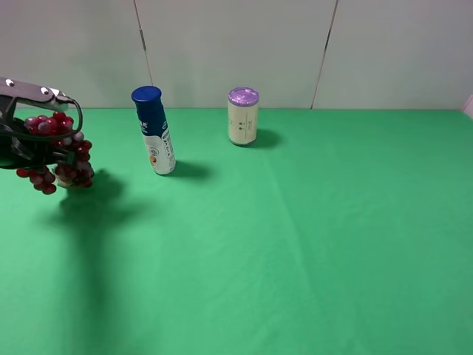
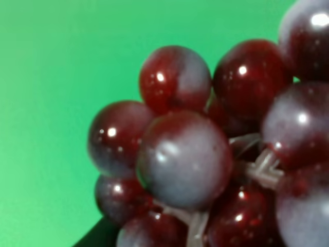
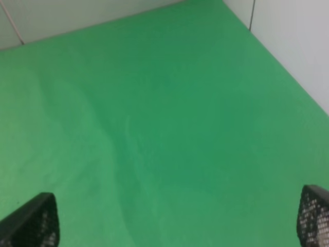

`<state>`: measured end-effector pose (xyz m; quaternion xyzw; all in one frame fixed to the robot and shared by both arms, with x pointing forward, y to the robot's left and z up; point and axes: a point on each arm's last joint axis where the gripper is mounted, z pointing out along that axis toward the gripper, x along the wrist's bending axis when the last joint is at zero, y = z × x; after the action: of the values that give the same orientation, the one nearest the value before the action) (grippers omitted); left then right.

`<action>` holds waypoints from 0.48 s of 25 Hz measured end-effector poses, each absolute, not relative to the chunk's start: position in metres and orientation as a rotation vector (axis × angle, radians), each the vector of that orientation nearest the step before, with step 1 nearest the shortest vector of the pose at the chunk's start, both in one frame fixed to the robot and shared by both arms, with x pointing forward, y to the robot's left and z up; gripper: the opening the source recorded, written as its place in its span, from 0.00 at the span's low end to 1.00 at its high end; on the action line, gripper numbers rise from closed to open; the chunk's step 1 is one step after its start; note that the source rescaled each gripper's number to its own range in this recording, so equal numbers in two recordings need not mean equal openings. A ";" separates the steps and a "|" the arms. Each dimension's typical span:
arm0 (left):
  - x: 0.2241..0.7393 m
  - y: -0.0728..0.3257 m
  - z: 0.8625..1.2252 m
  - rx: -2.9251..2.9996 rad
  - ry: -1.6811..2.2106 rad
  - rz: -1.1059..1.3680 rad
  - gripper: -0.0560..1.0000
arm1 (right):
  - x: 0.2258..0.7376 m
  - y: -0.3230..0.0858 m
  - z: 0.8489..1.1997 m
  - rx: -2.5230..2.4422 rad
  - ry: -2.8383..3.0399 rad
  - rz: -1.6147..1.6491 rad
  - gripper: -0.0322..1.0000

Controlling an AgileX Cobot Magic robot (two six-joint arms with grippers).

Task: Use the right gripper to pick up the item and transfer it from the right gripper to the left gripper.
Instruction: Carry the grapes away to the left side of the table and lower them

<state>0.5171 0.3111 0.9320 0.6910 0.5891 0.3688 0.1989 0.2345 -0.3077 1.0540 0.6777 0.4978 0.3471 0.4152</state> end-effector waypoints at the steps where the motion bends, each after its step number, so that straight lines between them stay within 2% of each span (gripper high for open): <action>1: 0.517 0.311 0.929 1.937 1.655 1.023 0.05 | 0.234 -0.308 1.054 1.702 1.251 0.872 1.00; 5: 0.518 0.311 0.926 1.946 1.663 1.008 0.06 | 0.234 -0.308 1.054 1.702 1.251 0.872 1.00; 6: 0.518 0.311 0.926 1.946 1.662 1.004 0.09 | 0.234 -0.308 1.054 1.702 1.251 0.872 1.00; 8: 0.518 0.309 0.926 1.957 1.660 0.980 0.26 | 0.234 -0.308 1.054 1.702 1.251 0.872 1.00; 10: 0.518 0.308 0.925 1.967 1.661 0.952 0.51 | 0.234 -0.308 1.054 1.702 1.251 0.872 1.00; 12: 0.517 0.308 0.925 1.970 1.662 0.945 0.72 | 0.235 -0.308 1.054 1.701 1.250 0.873 1.00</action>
<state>0.5174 0.3078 0.9246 0.7035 0.5936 0.3376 0.1970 0.2345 -0.3077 1.0541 0.6774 0.4977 0.3474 0.4155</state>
